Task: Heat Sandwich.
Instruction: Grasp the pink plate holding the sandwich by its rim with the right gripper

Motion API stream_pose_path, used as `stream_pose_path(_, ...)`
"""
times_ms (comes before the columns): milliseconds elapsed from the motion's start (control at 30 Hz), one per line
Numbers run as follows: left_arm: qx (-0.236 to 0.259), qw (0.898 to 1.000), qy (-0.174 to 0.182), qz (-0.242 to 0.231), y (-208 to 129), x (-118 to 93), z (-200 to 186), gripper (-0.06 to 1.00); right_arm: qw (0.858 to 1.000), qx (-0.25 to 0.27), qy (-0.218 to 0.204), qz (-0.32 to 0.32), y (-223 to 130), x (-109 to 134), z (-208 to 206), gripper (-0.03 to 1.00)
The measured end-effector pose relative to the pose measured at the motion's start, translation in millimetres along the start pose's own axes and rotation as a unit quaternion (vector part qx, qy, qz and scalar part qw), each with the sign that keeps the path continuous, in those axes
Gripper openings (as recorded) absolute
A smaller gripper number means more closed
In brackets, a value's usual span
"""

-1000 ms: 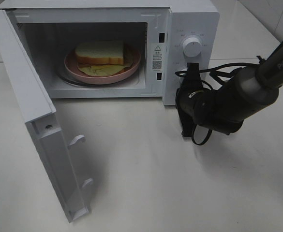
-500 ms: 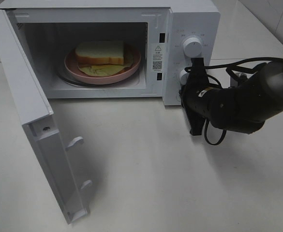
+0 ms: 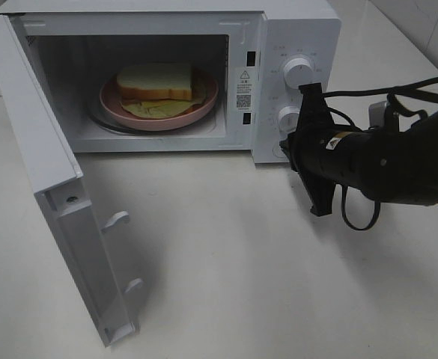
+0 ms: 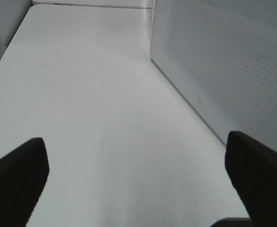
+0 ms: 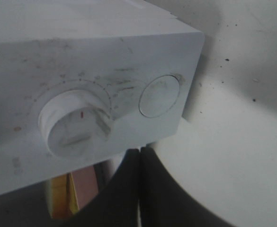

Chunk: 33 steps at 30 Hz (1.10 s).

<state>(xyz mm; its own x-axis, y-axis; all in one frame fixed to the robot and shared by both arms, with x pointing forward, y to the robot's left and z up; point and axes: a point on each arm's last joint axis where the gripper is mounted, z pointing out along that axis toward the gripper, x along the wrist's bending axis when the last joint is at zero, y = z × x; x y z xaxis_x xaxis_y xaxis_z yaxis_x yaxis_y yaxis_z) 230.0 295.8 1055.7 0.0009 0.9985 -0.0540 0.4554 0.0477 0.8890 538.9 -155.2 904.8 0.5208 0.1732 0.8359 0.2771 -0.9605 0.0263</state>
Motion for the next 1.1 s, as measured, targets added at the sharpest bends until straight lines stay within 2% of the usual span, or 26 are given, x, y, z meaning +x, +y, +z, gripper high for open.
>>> stream_pose_path(33,0.0,1.0,0.0,0.0,0,0,0,0.95,1.0,0.0,0.0,0.0,0,0,0,0.01)
stream_pose_path(100,0.0,1.0,0.0,0.0,0,0,0,0.95,0.998,0.018,-0.028,-0.05,-2,2,-9,0.01)
stream_pose_path(233,0.0,1.0,0.0,0.0,0,0,0,0.95,0.993,0.038,-0.048,-0.098,-4,6,-20,0.01)
stream_pose_path(267,0.0,1.0,0.0,0.0,0,0,0,0.95,0.987,0.054,-0.062,-0.136,-5,7,-26,0.01)
stream_pose_path(333,0.0,1.0,0.0,0.0,0,0,0,0.95,0.984,0.061,-0.069,-0.15,-6,8,-29,0.01)
stream_pose_path(400,0.0,1.0,0.0,0.0,0,0,0,0.95,0.973,0.082,-0.076,-0.201,-7,12,-40,0.01)
stream_pose_path(500,0.0,1.0,0.0,0.0,0,0,0,0.95,0.965,0.095,-0.079,-0.232,-8,15,-47,0.01)
stream_pose_path(600,0.0,1.0,0.0,0.0,0,0,0,0.95,0.941,0.128,-0.087,-0.302,-9,20,-64,0.01)
stream_pose_path(633,0.0,1.0,0.0,0.0,0,0,0,0.95,0.941,0.128,-0.087,-0.302,-9,20,-64,0.01)
stream_pose_path(667,0.0,1.0,0.0,0.0,0,0,0,0.95,0.928,0.142,-0.088,-0.333,-10,22,-71,0.01)
stream_pose_path(767,0.0,1.0,0.0,0.0,0,0,0,0.95,0.91,0.167,-0.097,-0.368,-11,23,-81,0.01)
stream_pose_path(800,0.0,1.0,0.0,0.0,0,0,0,0.95,0.91,0.167,-0.097,-0.368,-11,23,-81,0.01)
stream_pose_path(833,0.0,1.0,0.0,0.0,0,0,0,0.95,0.896,0.186,-0.108,-0.388,-12,21,-86,0.01)
stream_pose_path(900,0.0,1.0,0.0,0.0,0,0,0,0.95,0.88,0.203,-0.115,-0.413,-13,19,-91,0.01)
stream_pose_path(933,0.0,1.0,0.0,0.0,0,0,0,0.95,0.88,0.203,-0.115,-0.413,-13,19,-91,0.01)
stream_pose_path(967,0.0,1.0,0.0,0.0,0,0,0,0.95,0.863,0.218,-0.118,-0.44,-14,18,-94,0.02)
stream_pose_path(1067,0.0,1.0,0.0,0.0,0,0,0,0.95,0.829,0.243,-0.119,-0.49,-14,15,-99,0.02)
stream_pose_path(1100,0.0,1.0,0.0,0.0,0,0,0,0.95,0.829,0.243,-0.119,-0.49,-14,15,-99,0.02)
